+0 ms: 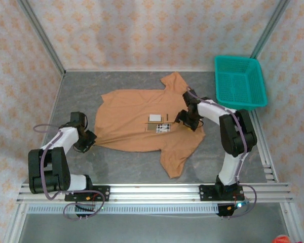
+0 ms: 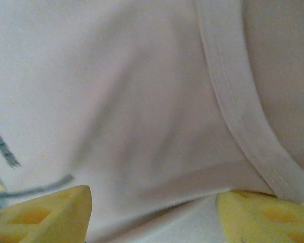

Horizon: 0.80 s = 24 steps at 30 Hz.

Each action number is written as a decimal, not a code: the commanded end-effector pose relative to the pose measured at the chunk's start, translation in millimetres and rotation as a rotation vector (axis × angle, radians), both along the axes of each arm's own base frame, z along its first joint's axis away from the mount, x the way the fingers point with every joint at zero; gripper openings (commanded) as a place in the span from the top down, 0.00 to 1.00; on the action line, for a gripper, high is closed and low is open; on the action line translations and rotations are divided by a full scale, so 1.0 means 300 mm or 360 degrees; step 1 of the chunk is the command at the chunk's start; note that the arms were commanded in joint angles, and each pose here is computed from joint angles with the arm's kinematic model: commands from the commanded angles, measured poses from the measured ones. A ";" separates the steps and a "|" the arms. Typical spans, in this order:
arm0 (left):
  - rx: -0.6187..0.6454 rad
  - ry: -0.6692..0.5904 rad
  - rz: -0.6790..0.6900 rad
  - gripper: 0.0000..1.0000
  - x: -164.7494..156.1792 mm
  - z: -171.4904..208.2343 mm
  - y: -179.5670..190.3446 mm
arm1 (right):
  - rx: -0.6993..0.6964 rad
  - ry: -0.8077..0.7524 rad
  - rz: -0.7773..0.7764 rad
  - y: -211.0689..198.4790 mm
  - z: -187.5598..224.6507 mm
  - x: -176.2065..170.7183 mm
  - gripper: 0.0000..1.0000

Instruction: Fold the inside-out t-shirt

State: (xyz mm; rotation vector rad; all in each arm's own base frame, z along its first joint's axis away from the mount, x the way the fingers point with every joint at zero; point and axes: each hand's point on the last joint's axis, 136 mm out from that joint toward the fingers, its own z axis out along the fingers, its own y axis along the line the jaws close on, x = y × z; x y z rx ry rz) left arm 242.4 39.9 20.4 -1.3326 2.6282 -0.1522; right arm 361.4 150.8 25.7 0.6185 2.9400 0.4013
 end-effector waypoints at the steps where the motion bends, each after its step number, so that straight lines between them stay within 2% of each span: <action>1: 0.0104 -0.0066 0.0045 1.00 0.081 0.024 0.057 | -0.0037 0.0097 -0.0054 -0.030 -0.142 0.056 0.33; 8: 0.0092 -0.0101 0.0064 1.00 0.268 -0.020 0.090 | -0.0034 0.0029 -0.0087 -0.012 -0.176 0.373 0.33; 10: 0.0146 -0.0072 0.0054 1.00 0.329 -0.026 0.123 | -0.0034 -0.0003 -0.0073 0.004 -0.169 0.456 0.33; 14: 0.0169 -0.0023 0.0015 1.00 0.427 -0.022 0.152 | -0.0005 -0.0071 0.0001 0.042 -0.056 0.569 0.34; 16: 0.0151 -0.0048 0.0007 1.00 0.436 0.001 0.141 | 0.0015 -0.0108 0.0046 0.051 0.053 0.566 0.33; 19: 0.0169 -0.0121 0.0001 1.00 0.409 0.058 0.126 | -0.0026 -0.0177 0.0093 0.027 0.213 0.491 0.33; 24: 0.0197 -0.0182 -0.0011 1.00 0.322 0.140 0.109 | -0.0020 -0.0259 0.0045 -0.032 0.287 0.248 0.32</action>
